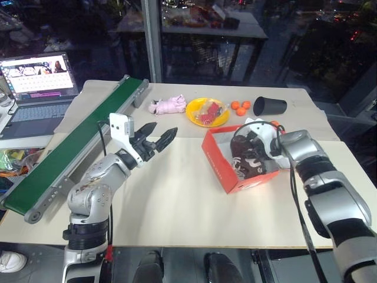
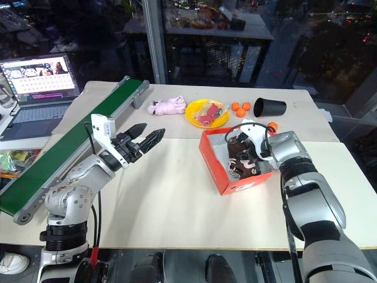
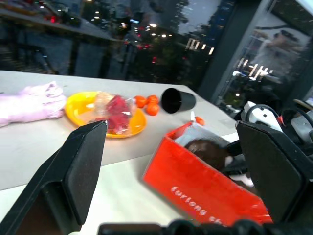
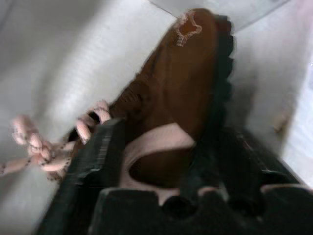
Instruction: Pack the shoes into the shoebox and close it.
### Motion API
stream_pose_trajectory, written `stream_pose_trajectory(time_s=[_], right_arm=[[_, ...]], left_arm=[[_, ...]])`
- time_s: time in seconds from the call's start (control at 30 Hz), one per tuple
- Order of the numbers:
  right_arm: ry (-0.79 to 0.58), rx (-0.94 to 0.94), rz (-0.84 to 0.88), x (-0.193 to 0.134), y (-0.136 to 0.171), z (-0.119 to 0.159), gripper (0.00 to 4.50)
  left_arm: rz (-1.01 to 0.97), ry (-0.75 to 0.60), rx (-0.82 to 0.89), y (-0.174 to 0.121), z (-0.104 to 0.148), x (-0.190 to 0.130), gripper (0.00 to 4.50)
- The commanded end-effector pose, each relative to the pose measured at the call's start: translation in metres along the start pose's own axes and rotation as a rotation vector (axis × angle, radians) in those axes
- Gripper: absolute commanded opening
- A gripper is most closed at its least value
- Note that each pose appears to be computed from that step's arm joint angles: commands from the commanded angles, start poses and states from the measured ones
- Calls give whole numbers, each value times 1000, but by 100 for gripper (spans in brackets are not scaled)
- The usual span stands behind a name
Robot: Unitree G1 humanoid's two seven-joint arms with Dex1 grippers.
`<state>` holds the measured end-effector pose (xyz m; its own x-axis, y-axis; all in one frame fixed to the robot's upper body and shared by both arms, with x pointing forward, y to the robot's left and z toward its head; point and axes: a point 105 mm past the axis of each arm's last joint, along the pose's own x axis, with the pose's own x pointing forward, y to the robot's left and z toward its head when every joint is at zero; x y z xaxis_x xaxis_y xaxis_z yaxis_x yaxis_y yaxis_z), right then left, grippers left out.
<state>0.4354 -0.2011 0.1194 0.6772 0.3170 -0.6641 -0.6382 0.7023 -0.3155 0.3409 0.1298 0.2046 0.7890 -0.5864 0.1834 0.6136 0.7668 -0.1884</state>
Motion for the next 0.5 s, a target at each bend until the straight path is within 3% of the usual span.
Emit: stream_pose_trajectory(time_s=[0.03,0.2,0.3,0.5], right_arm=[[-106,-58,-77,-13,-15,34,448],[-233,-79,-66,-34,-11,75,448],[-359,-31,52,-63,9,102,448],[-544,-18,185,-95,58,109,448]], left_arm=[[-26,-42,34,-7,14,-1,450],[-2,-16,68,3,15,-2,450],[49,19,109,18,14,-4,450],[179,101,190,52,6,-16,450]])
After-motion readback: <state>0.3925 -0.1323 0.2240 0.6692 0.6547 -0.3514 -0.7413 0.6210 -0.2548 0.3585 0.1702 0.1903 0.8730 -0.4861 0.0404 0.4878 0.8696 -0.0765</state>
